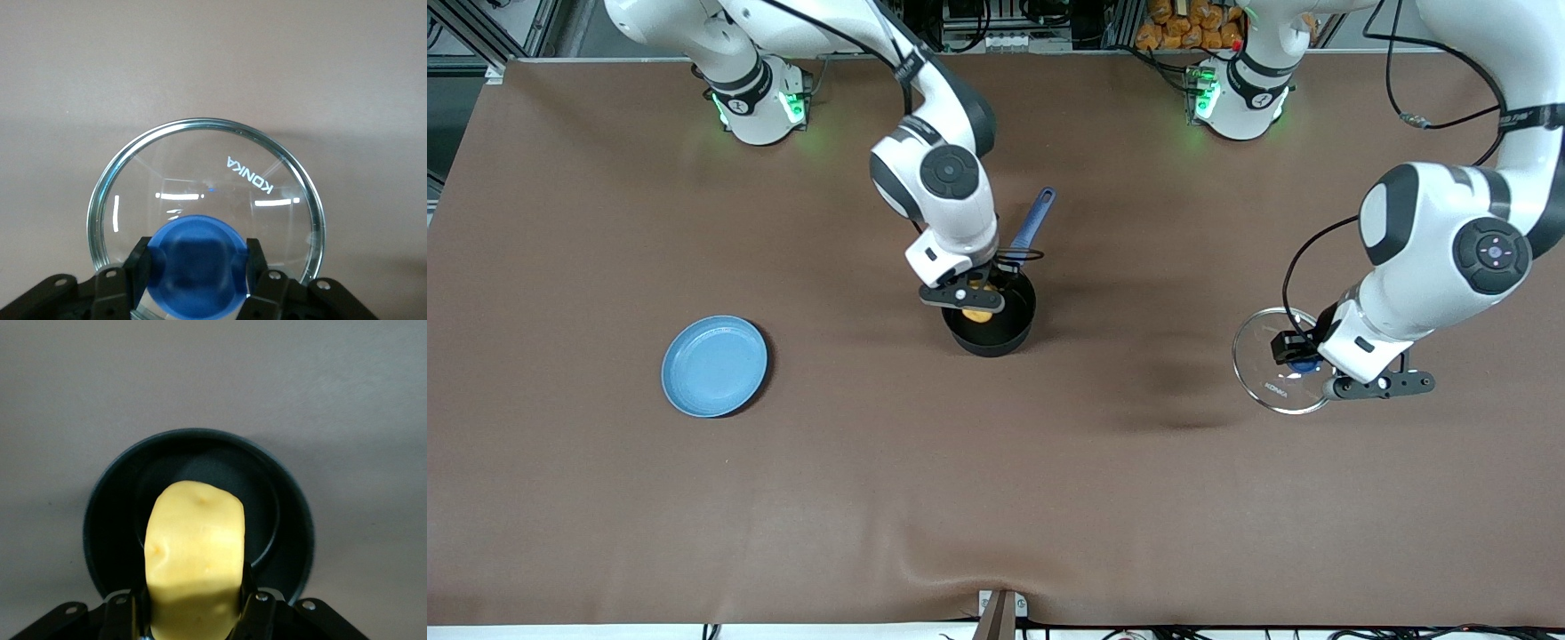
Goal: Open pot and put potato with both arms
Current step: 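Move the potato over the pot while the left gripper lowers the lid, then lower the potato into the pot and open the right gripper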
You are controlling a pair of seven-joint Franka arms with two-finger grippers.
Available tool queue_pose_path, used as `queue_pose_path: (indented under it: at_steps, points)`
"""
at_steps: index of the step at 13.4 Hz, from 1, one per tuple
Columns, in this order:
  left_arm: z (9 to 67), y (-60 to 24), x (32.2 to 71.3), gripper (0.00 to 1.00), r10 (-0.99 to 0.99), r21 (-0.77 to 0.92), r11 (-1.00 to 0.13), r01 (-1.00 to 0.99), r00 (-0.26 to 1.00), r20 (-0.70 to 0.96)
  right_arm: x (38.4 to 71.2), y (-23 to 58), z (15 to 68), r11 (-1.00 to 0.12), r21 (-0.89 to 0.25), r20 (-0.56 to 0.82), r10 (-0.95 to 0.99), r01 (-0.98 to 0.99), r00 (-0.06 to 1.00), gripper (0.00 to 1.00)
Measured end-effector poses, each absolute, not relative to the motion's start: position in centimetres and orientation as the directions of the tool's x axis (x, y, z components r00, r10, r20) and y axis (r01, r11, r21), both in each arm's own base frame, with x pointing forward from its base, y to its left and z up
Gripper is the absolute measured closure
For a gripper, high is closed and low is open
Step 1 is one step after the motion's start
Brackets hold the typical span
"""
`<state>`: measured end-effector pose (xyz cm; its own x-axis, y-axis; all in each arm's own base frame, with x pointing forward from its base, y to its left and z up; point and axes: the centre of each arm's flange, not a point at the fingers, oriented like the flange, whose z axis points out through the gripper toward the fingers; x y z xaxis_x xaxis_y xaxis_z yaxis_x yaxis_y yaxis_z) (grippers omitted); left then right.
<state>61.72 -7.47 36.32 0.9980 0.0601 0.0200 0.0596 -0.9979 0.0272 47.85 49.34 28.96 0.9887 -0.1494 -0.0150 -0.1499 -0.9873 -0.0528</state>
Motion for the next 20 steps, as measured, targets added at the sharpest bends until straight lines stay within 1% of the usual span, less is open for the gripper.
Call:
queue_pose_path:
  at_steps: [3,9,12,16,17,20]
  points:
    - [31.9,-7.5,60.7,0.39,0.052,0.026,-0.998,0.052,0.999,0.002,47.7,49.7,26.8,-0.989,-0.038,-0.027,-0.144,-0.145,0.989,0.48]
    - [26.0,-7.3,60.0,0.39,0.040,0.020,-0.999,0.040,0.999,0.001,47.6,50.0,24.2,-0.990,-0.032,-0.027,-0.139,-0.139,0.990,0.48]
    - [24.3,-7.3,59.8,0.39,0.021,0.006,-1.000,0.021,1.000,-0.007,47.7,50.0,22.7,-0.990,-0.032,-0.021,-0.136,-0.137,0.990,0.48]
    - [23.6,-6.8,59.8,0.39,0.007,-0.012,-1.000,0.007,1.000,-0.010,47.7,49.9,21.8,-0.990,-0.030,-0.018,-0.135,-0.135,0.991,0.48]
    - [23.4,-6.7,59.8,0.39,0.008,-0.011,-1.000,0.008,1.000,-0.008,47.8,49.9,21.8,-0.990,-0.030,-0.016,-0.135,-0.135,0.991,0.42]
    - [22.1,-6.7,59.8,0.39,0.008,-0.006,-1.000,0.008,1.000,-0.004,47.8,49.9,21.8,-0.990,-0.030,-0.015,-0.135,-0.135,0.991,0.40]
